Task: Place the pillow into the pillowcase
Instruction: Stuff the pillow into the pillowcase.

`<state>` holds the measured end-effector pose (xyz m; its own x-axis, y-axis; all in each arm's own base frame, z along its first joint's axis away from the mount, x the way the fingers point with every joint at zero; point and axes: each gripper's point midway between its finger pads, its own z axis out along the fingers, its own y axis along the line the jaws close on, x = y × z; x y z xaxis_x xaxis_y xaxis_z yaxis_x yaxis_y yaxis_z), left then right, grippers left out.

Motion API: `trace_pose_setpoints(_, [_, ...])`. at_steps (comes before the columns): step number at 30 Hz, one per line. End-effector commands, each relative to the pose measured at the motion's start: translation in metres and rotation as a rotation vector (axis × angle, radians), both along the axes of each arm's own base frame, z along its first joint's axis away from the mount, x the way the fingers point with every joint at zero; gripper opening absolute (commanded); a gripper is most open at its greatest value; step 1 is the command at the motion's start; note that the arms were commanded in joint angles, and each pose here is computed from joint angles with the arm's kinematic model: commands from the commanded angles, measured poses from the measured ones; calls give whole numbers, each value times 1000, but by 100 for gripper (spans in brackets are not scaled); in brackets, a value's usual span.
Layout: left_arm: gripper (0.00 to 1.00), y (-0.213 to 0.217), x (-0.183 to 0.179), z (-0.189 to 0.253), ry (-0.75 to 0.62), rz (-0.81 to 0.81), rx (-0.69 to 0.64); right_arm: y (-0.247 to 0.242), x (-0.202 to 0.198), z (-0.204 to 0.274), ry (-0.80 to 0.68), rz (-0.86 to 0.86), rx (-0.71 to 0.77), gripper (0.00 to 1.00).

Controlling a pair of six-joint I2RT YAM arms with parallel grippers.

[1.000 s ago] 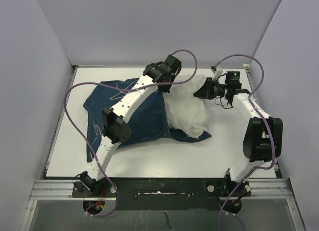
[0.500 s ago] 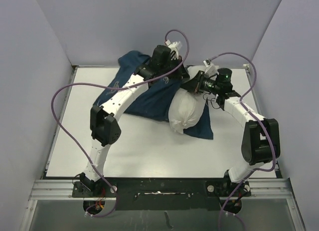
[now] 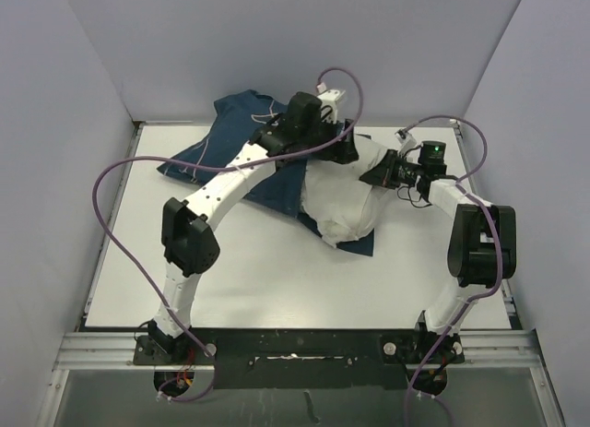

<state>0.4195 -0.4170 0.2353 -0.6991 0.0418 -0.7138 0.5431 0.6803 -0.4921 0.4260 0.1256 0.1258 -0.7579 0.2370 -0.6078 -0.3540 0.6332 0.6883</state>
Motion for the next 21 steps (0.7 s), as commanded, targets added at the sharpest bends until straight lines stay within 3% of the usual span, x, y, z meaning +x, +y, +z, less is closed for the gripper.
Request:
trace_pose_setpoints(1, [83, -5, -47, 116, -426, -143, 100, 21, 3, 52, -142, 120, 71, 4])
trace_pose_setpoints(3, [97, -11, -62, 121, -486, -165, 129, 27, 3, 70, -159, 139, 115, 4])
trace_pose_setpoints(4, [98, -14, -69, 120, -489, -175, 134, 29, 2, 78, -162, 145, 140, 4])
trace_pose_setpoints(8, [97, -22, -76, 77, -389, -161, 206, 35, 6, 100, -175, 152, 208, 4])
trace_pose_setpoints(16, [96, -14, -58, -11, -368, -27, 458, 45, 10, 128, -187, 157, 269, 3])
trace_pose_setpoints(21, [96, -19, -32, -18, -428, 45, 480, 57, 6, 140, -200, 186, 287, 3])
